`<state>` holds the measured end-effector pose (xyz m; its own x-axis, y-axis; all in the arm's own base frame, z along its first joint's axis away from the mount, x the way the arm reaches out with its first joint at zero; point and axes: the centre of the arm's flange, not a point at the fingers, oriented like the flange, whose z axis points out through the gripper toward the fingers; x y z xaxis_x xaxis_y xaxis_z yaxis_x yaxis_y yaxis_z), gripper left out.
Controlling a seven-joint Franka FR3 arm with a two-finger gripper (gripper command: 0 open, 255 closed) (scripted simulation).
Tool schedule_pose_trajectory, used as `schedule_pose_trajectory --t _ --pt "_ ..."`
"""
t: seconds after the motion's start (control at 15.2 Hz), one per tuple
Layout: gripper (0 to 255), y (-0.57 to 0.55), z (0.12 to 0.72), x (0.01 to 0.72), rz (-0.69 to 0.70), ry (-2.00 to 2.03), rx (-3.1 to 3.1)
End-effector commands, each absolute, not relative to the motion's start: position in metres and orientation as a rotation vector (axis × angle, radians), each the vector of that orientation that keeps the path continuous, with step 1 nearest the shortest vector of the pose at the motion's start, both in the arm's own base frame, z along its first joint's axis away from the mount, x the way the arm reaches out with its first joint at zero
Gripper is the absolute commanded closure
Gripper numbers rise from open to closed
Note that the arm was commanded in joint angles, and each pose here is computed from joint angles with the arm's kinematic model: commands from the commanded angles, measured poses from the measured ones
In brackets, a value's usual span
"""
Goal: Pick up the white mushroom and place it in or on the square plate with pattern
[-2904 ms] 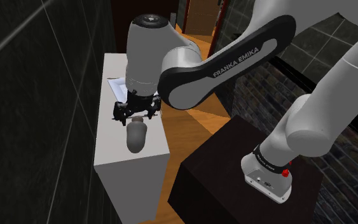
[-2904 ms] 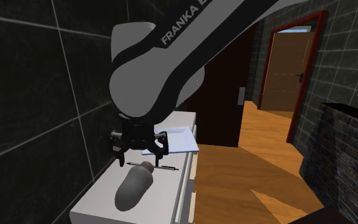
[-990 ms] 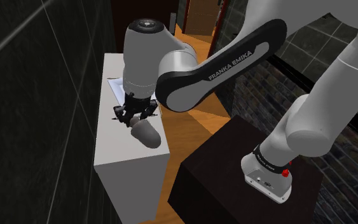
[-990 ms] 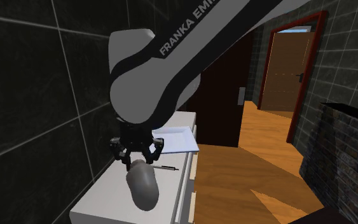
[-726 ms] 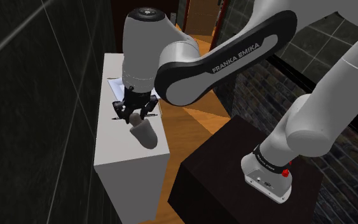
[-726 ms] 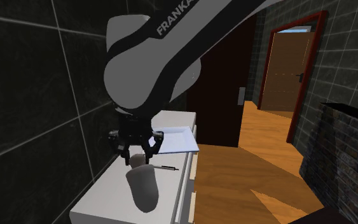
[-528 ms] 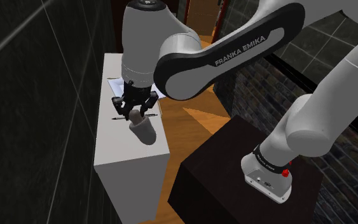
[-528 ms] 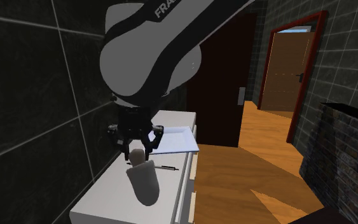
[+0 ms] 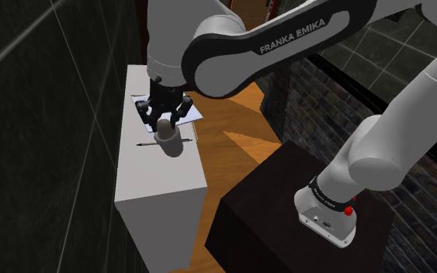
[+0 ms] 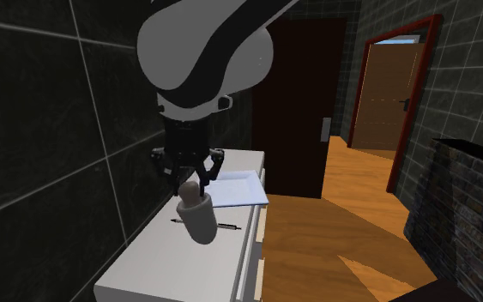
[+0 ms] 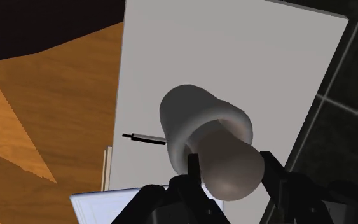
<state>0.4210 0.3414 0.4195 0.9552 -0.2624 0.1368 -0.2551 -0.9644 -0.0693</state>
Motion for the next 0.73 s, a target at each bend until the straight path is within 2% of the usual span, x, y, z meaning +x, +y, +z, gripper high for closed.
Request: schedule_pose_trajectory --t 0.0,0.66 --pt "255 0.326 0.419 0.442 -0.225 0.404 -3.056" --pt "255 0.252 0.427 0.551 -0.225 0.404 -3.056"
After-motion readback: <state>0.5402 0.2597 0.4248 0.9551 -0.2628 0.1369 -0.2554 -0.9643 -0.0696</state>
